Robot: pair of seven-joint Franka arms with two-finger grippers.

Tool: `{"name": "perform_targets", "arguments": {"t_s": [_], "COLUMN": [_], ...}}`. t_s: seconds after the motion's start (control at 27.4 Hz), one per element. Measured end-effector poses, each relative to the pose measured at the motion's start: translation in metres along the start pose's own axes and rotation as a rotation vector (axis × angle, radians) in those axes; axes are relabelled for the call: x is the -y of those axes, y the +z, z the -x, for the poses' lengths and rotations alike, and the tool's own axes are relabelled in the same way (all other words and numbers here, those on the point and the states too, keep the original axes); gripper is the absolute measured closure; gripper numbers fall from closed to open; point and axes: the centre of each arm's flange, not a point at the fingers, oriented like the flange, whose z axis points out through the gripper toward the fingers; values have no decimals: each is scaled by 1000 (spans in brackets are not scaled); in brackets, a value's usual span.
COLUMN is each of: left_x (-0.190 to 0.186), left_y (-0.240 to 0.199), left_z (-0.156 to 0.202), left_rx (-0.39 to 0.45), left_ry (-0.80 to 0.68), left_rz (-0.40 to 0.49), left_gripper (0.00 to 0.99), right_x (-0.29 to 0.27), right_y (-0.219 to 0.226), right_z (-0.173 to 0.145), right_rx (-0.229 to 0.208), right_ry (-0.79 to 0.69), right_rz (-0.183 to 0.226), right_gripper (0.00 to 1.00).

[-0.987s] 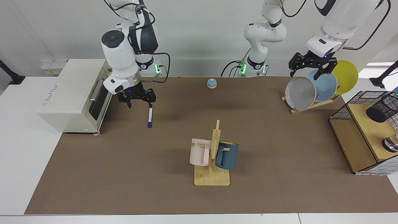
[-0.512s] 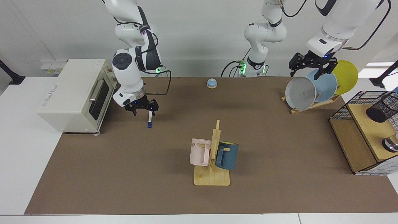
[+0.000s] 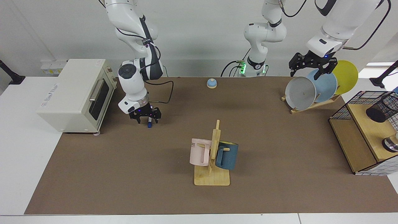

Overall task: Put markers into pen holder
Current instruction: 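Lift the white marker with the right gripper and hold it up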

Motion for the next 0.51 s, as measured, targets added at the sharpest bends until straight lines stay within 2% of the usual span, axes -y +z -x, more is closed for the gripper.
{"name": "perform_targets", "arguments": {"t_s": [0.15, 0.51], "left_x": [0, 0], "left_y": [0, 2], "left_z": [0, 0], "left_rx": [1, 4], "left_ry": [0, 0], "left_rz": [0, 1], "left_gripper": [0, 0], "right_x": [0, -1], "right_y": [6, 11], "right_z": [2, 4], "right_rx": [7, -10], "right_ry": [0, 0], "right_rz": [0, -4], "right_gripper": [26, 66]}}
